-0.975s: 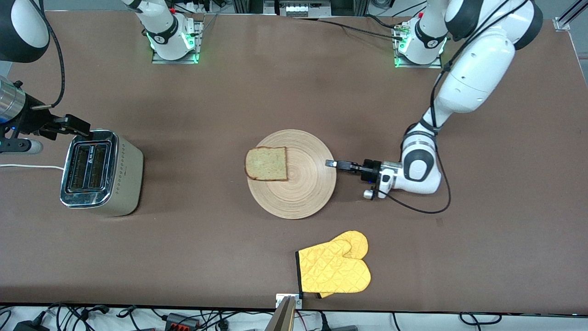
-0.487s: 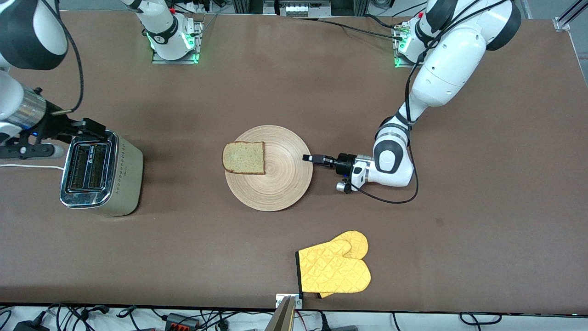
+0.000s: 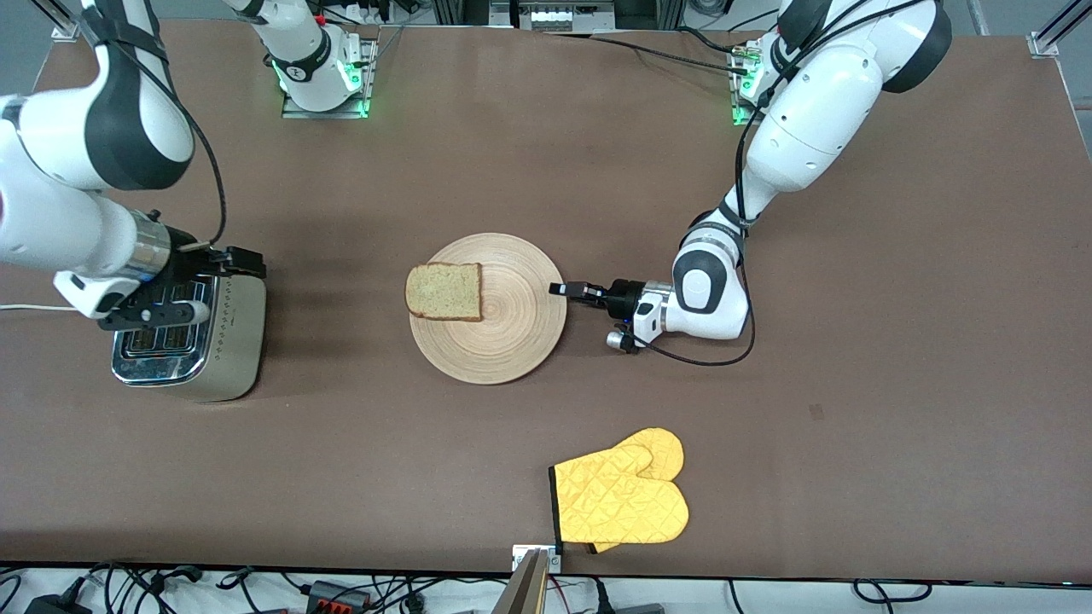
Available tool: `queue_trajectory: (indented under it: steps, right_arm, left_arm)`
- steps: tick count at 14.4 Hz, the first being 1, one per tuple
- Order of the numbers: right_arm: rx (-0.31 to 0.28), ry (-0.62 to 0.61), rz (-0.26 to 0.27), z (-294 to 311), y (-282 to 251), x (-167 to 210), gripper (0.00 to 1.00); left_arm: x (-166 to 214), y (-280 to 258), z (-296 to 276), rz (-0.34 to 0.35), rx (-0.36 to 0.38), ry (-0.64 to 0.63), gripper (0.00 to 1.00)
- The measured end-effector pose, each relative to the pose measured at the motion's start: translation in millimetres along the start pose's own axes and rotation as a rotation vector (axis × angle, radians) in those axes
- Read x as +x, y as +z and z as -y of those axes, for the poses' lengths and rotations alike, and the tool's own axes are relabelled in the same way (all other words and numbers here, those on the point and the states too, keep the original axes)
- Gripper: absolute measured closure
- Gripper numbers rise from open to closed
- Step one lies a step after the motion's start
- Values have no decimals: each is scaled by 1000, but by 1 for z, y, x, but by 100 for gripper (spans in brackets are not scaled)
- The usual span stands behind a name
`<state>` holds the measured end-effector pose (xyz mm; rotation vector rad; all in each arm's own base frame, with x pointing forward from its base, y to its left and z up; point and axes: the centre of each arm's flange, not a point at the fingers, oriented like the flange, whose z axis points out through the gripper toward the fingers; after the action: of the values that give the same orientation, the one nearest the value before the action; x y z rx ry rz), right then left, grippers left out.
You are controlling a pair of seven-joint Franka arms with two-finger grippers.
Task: Move plate and put bread in toaster
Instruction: 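Reach the right gripper to the bread while the left gripper withdraws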
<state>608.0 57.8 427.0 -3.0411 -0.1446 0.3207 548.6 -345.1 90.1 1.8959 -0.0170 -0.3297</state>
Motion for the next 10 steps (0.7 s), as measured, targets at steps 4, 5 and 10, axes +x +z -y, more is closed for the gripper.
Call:
queue_trajectory:
  steps: [4, 5, 10]
  right_arm:
    - [88, -5, 68, 25, 44, 15, 0]
    - [117, 4, 81, 27, 54, 19, 0]
    - [200, 40, 110, 37, 107, 28, 0]
  left_arm:
    - [5, -12, 5, -18, 5, -6, 63]
    - [8, -20, 8, -30, 6, -10, 61]
    - [23, -94, 25, -9, 21, 19, 60]
